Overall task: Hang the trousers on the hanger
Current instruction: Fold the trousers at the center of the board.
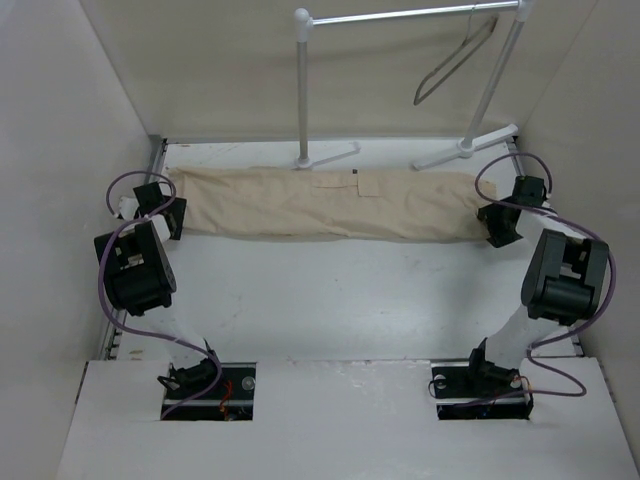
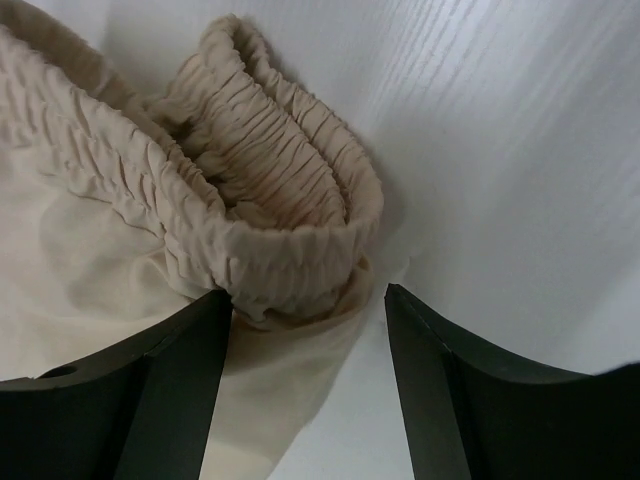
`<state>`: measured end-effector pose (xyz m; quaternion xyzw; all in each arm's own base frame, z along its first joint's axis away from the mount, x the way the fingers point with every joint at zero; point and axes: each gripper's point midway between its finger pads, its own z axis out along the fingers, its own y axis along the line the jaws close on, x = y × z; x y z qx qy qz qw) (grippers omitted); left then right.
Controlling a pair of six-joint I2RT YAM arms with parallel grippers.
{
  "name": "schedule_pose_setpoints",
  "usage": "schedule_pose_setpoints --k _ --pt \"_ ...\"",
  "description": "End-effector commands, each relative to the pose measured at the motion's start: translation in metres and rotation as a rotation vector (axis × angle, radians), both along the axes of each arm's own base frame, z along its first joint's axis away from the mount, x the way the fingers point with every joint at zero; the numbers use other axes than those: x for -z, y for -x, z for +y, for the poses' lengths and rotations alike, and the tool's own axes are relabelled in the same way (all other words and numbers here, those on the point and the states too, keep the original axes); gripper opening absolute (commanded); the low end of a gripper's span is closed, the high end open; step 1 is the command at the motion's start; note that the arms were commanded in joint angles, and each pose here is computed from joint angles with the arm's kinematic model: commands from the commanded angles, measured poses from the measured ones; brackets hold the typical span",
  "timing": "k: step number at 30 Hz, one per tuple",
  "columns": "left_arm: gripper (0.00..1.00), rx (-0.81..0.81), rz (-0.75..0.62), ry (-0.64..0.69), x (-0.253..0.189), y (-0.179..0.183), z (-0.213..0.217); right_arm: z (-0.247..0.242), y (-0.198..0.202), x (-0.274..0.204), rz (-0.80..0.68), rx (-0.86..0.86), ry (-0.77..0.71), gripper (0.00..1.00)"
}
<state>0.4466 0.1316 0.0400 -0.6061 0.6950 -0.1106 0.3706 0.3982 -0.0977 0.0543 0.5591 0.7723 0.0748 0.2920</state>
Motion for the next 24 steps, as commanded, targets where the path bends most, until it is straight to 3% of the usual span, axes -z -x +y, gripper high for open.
schedule_pose_setpoints --k 1,3,8,10,16,24 --pt "0.57 -0.002 0.084 0.042 0.029 0.008 -0.004 0.012 -0.028 -0.006 -0.04 -0.035 -0.011 0.68" --pt "0.49 0.003 0.073 0.035 0.027 0.001 -0.002 0.013 -0.031 0.001 -0.033 -0.023 -0.017 0.62" --pt "0.15 -0.009 0.067 0.027 0.031 -0.005 0.001 0.011 -0.036 0.002 -0.038 0.019 -0.041 0.24" --pt "0.09 -0.03 0.078 0.009 0.028 0.002 0.005 0.008 -0.031 -0.006 -0.043 0.033 -0.016 0.15" --pt "0.04 -0.146 0.203 -0.055 0.011 0.062 0.036 -0.001 0.013 -0.013 -0.009 0.097 0.037 0.06" --pt "0.04 -0.202 0.423 -0.24 -0.014 0.142 0.045 0.017 0.075 -0.006 0.019 0.141 -0.015 0.04"
